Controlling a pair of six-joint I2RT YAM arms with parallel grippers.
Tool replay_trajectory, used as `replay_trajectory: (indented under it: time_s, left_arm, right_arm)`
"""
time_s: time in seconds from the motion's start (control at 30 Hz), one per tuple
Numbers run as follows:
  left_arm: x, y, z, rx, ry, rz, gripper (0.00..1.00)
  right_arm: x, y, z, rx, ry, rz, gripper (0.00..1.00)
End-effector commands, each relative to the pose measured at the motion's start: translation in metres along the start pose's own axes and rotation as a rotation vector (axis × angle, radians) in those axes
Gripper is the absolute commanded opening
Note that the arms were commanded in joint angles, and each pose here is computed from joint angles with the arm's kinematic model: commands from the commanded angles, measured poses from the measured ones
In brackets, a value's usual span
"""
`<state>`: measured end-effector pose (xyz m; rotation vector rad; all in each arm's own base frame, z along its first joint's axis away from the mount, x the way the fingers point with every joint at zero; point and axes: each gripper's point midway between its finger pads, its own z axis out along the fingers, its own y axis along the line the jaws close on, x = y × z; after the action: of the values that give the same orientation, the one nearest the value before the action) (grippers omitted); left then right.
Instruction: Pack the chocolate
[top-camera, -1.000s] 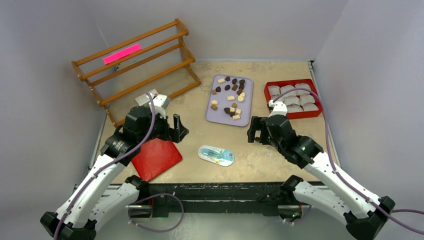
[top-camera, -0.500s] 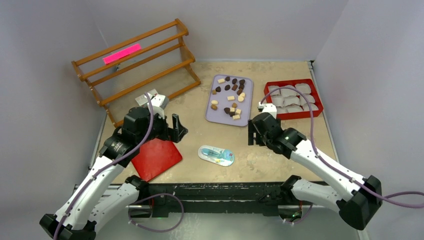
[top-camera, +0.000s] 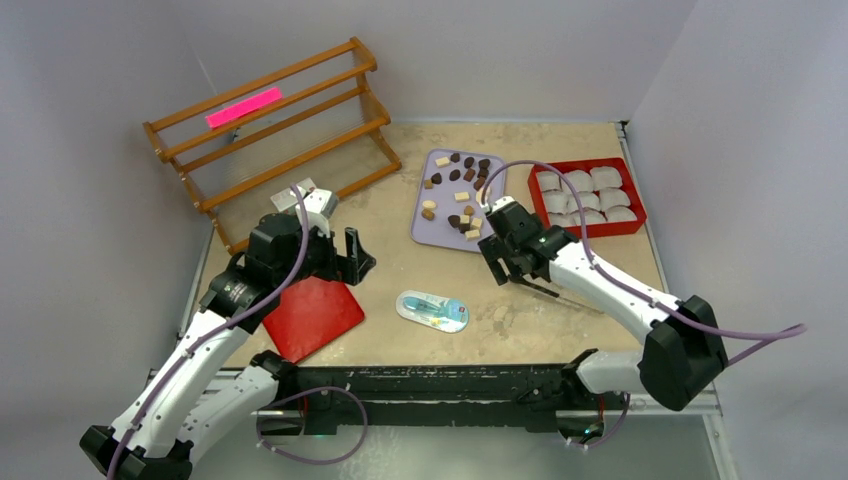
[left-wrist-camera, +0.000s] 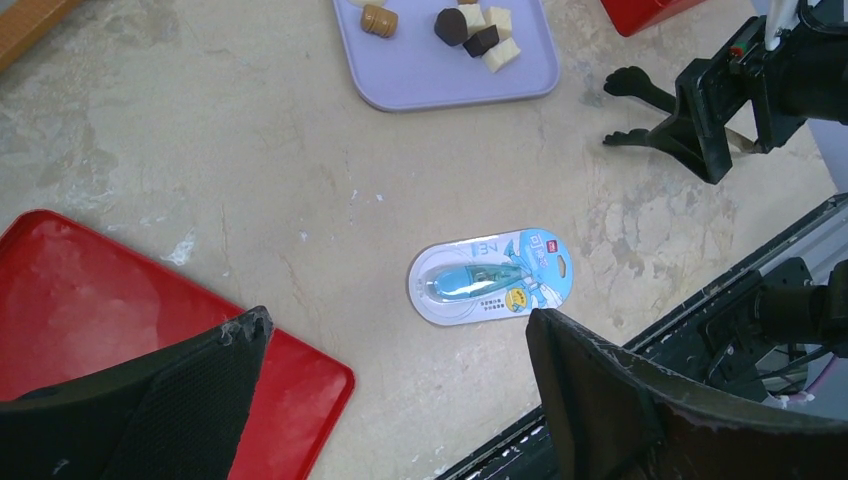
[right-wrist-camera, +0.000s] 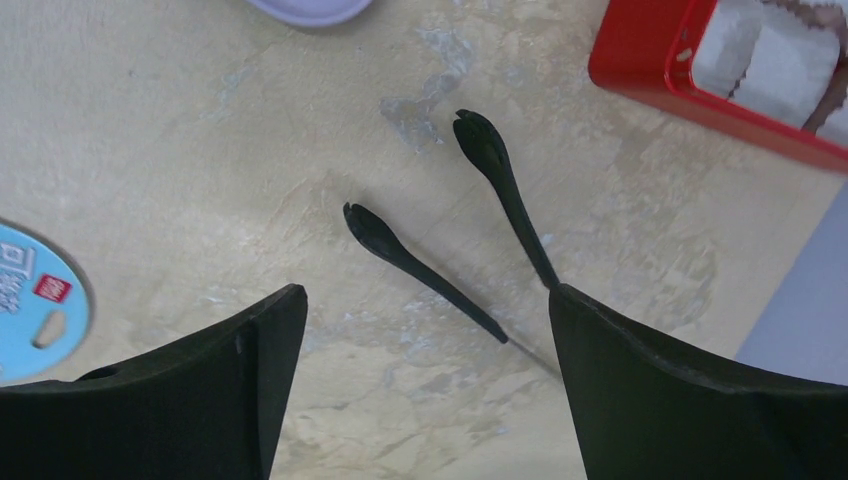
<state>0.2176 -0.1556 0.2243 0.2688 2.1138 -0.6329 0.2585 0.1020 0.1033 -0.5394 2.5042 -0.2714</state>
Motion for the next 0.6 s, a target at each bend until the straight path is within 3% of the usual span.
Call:
replay_trajectory:
  time_s: [0.0, 0.27, 0.57]
  left_arm:
    - [-0.004, 0.001, -0.002, -0.008, -0.029, -0.002, 0.98]
    - [-0.007, 0.01, -0.004, -0.064, -0.046, -0.016, 0.99]
    - [-0.004, 0.01, 0.0, -0.061, -0.029, -0.019, 0.99]
  right_arm:
    - [0.002, -0.009, -0.007, -0.105, 0.023, -0.267, 0.95]
    - [0.051, -0.031, 0.003, -0.198, 0.132, -0.377, 0.99]
    - [0.064, -0.059, 0.021, -0.225, 0.213, -0.349, 0.99]
